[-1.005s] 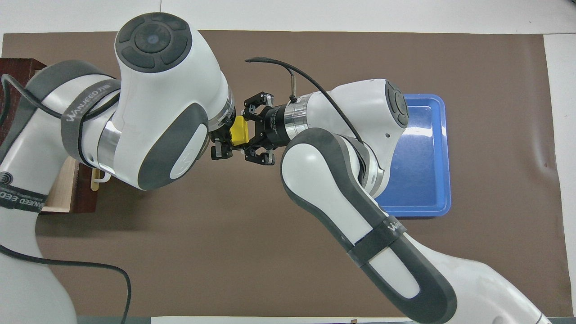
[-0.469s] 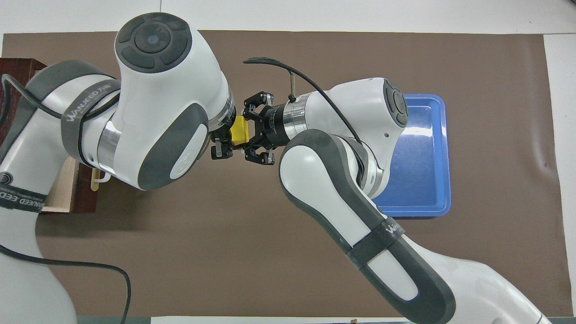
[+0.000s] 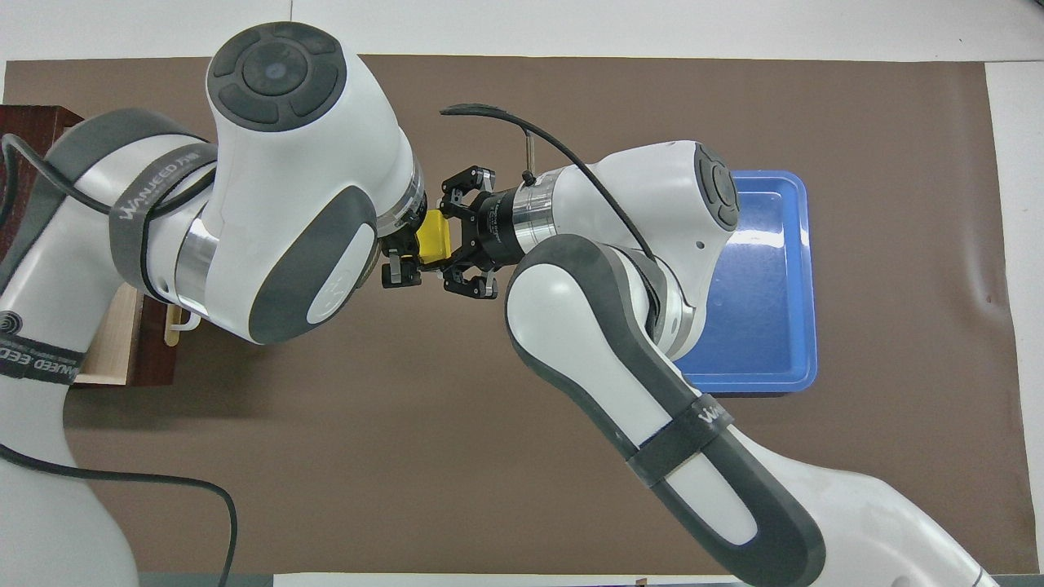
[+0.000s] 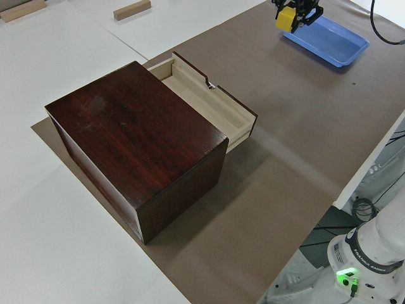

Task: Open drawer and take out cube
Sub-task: 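Close the right gripper on the yellow cube held by the left gripper, then carry the cube over the blue tray with the right gripper while the left gripper withdraws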

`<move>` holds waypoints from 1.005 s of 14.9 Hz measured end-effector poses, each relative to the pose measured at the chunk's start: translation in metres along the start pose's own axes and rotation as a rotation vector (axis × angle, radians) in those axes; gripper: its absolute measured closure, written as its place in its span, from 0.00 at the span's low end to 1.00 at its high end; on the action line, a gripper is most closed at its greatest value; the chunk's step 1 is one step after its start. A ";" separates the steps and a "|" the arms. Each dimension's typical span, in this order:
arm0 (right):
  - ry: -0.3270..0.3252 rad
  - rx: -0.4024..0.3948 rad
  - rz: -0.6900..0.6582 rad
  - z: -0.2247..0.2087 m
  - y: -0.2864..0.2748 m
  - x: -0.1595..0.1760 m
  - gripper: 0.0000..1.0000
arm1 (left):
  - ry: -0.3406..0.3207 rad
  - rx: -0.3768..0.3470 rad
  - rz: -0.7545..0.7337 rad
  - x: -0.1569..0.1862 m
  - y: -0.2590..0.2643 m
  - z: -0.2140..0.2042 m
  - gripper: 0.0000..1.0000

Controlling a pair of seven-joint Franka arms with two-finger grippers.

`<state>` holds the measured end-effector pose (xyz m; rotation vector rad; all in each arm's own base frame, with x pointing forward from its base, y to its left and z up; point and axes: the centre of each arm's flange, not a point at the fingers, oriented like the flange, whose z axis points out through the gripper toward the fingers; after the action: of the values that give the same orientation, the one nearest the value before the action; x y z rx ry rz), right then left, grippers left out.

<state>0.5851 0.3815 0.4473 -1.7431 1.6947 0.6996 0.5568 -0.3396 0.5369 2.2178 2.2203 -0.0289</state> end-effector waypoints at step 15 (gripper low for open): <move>0.031 0.081 0.149 -0.125 -0.076 0.139 0.44 | 0.021 0.016 0.036 0.066 0.013 0.045 0.00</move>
<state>0.6621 0.1955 0.4346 -1.5930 1.8625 0.6624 0.5697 -0.2743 0.4904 2.2761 2.1980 -0.0237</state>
